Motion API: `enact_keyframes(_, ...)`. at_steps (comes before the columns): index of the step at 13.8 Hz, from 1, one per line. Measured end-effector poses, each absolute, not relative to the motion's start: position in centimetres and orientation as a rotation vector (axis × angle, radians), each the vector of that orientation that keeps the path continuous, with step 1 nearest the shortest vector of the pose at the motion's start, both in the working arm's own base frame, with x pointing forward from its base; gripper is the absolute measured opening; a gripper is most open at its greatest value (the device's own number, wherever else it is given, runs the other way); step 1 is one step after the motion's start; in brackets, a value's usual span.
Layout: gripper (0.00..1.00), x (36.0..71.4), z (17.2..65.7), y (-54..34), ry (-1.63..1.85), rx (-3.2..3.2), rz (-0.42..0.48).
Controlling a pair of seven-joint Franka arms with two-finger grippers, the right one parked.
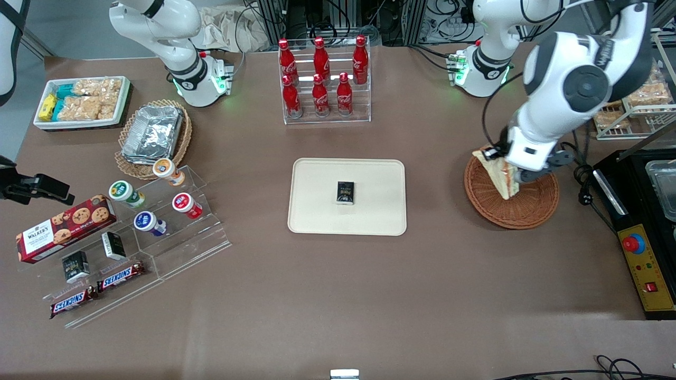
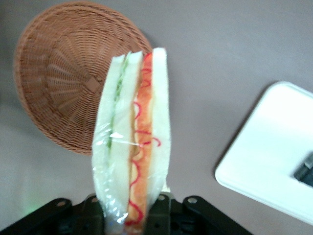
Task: Place sandwich from basket to tray
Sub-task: 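Lift the sandwich out of the basket and carry it toward the white tray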
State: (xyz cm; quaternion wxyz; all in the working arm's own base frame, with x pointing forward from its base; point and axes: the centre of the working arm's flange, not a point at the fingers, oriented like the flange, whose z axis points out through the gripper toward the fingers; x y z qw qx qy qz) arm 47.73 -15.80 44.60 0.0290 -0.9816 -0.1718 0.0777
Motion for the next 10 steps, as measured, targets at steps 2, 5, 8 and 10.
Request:
enact_keyframes(2,0.21,46.8,44.3,-20.0,-0.401,-3.064,0.186)
enact_keyframes(5,0.21,45.4,42.4,-26.1,-0.219,-3.123,0.099)
enact_keyframes(8,0.21,44.3,37.6,-30.2,-0.085,-3.14,0.098)
enact_keyframes(10,0.21,44.1,34.1,-31.2,-0.01,-3.103,0.132)
